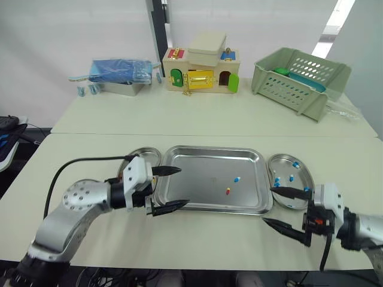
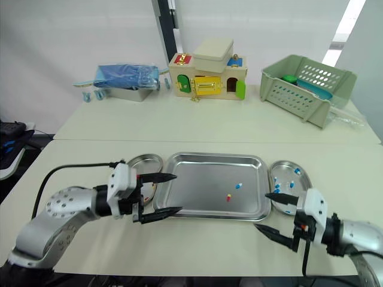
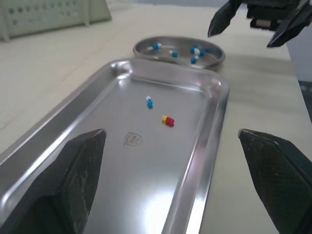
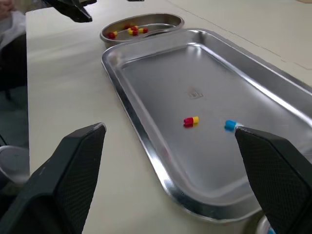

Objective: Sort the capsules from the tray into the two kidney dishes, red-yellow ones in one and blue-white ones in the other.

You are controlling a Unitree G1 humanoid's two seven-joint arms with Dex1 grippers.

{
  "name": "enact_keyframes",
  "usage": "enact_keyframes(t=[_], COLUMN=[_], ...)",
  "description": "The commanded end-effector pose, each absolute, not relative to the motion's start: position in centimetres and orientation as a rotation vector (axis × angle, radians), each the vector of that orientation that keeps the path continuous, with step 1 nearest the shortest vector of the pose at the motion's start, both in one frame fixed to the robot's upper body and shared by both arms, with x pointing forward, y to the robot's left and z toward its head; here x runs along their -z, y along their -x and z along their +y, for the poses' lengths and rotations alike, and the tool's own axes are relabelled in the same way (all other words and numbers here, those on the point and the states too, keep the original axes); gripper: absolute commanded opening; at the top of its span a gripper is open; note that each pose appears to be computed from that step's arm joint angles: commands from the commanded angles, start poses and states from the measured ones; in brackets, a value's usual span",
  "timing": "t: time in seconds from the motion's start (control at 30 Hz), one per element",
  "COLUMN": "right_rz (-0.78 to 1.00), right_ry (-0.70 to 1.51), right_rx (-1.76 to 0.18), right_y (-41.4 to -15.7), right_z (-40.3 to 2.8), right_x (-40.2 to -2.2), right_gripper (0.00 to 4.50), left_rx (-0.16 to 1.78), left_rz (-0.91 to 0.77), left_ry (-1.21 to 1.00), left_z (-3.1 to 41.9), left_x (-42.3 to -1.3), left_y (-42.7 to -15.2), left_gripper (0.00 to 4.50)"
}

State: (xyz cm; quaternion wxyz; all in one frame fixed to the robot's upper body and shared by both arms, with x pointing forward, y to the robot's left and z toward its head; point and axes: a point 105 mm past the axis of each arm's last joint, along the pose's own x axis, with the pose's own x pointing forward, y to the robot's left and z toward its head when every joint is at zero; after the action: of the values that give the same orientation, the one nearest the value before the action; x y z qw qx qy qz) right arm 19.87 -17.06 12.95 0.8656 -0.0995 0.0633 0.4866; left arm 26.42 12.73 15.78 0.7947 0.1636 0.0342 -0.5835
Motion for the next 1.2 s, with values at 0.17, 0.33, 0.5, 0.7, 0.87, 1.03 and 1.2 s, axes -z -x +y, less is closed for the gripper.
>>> enact_keyframes(t=[0.17,0.33,0.5,0.7,0.87,1.03,1.2], right_rz=[0.105,0.145,0.129,0.14,0.151,0.149,0.143], right_ry=[0.248,0.253,0.26,0.252,0.247,0.244,0.247], right_rx=[-0.863,-0.782,-0.758,-0.729,-0.723,-0.725,-0.729], right_y=[-16.9,-16.3,-16.4,-16.0,-15.4,-15.3,-15.6], right_z=[-17.8,-19.1,-19.0,-19.2,-19.2,-18.8,-18.5], right_x=[-13.0,-11.4,-11.3,-10.5,-10.0,-10.0,-10.1], right_gripper=[4.47,4.47,4.47,4.47,4.47,4.5,4.5], left_rx=[1.397,1.449,1.475,1.471,1.448,1.448,1.447], left_rz=[0.209,0.261,0.269,0.284,0.321,0.343,0.337], left_ry=[-0.492,-0.579,-0.655,-0.744,-0.756,-0.766,-0.804], left_z=[9.4,6.7,4.0,2.0,1.5,1.3,1.2], left_x=[-14.4,-13.6,-13.4,-12.9,-12.3,-11.8,-11.2], left_y=[-29.4,-30.8,-31.3,-31.4,-31.5,-31.4,-31.3], left_gripper=[4.5,4.5,4.5,4.5,4.5,3.25,1.56])
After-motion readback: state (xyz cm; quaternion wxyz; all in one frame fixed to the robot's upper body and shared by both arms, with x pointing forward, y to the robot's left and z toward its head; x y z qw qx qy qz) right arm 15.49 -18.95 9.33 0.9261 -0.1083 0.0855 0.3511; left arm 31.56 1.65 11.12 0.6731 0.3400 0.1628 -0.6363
